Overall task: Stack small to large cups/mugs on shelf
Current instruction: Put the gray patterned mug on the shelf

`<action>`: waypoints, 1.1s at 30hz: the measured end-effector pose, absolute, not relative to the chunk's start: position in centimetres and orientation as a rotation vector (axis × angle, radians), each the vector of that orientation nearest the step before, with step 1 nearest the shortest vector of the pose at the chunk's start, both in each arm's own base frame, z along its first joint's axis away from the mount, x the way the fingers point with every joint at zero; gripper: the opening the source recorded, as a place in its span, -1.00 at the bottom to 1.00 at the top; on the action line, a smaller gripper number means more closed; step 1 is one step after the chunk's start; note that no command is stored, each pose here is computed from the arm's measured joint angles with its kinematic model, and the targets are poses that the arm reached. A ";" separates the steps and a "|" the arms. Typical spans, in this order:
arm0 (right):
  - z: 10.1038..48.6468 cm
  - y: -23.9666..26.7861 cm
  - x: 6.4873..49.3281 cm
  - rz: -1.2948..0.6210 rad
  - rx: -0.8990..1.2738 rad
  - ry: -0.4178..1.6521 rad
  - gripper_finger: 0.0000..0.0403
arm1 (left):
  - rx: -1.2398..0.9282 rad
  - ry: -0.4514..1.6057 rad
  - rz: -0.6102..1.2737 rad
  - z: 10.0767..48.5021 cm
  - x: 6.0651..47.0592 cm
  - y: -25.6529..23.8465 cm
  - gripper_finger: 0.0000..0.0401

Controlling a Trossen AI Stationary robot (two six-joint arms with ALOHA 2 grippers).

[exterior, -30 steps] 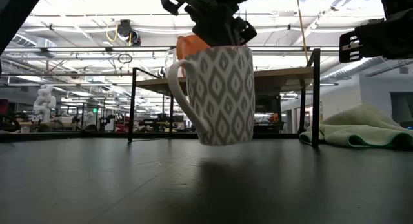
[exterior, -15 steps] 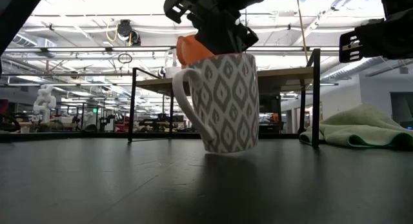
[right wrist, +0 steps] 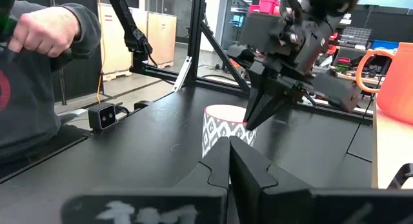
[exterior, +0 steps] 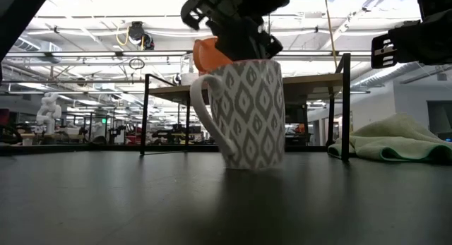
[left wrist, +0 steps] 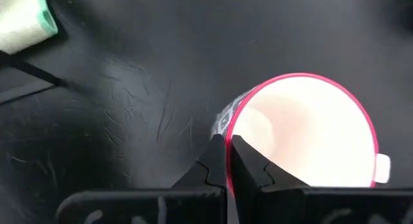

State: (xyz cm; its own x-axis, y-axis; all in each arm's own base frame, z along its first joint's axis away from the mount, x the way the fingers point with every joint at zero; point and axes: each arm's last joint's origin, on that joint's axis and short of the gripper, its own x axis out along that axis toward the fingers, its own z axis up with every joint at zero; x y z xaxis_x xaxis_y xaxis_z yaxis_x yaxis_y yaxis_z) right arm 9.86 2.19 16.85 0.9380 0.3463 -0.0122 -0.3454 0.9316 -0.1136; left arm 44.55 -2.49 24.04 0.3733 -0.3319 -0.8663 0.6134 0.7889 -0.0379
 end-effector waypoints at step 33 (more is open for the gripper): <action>16.8 2.2 9.9 0.354 -0.115 -0.006 -1.00 | 0.283 1.024 -0.652 23.0 44.4 -2.4 -0.96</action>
